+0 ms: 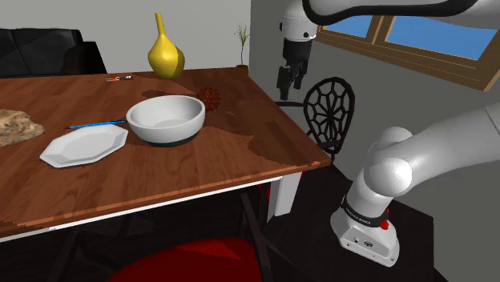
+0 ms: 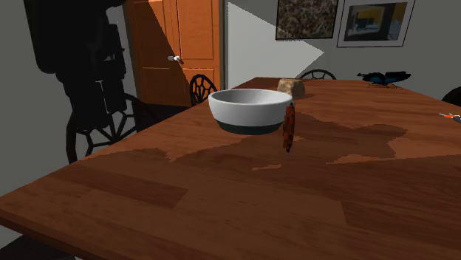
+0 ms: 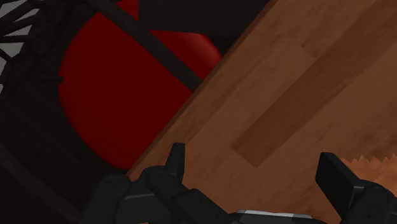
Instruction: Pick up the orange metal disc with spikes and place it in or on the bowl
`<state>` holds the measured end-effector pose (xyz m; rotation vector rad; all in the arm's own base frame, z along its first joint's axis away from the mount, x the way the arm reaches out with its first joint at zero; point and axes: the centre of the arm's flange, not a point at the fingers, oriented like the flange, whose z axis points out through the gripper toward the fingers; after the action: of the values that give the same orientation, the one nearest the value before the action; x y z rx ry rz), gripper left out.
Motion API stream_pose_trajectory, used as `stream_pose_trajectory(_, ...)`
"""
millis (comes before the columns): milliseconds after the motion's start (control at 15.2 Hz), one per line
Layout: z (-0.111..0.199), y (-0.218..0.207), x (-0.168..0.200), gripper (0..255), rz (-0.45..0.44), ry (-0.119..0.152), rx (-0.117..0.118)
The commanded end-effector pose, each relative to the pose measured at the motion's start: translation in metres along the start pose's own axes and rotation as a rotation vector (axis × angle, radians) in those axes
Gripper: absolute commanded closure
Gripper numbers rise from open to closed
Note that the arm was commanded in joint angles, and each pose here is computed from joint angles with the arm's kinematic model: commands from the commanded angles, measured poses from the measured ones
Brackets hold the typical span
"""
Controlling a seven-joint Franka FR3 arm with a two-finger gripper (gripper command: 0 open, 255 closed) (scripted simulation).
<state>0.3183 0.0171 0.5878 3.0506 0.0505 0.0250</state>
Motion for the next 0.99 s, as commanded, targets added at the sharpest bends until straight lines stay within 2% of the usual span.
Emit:
stream_pose_trajectory(0,0.0,0.0,0.0,0,0.0,0.0,0.0)
stream_pose_trajectory(462,0.01,0.015,0.088,0,-0.322,0.021,0.03)
stream_pose_trajectory(924,0.018,0.0,0.177,0,-0.644,0.043,0.06)
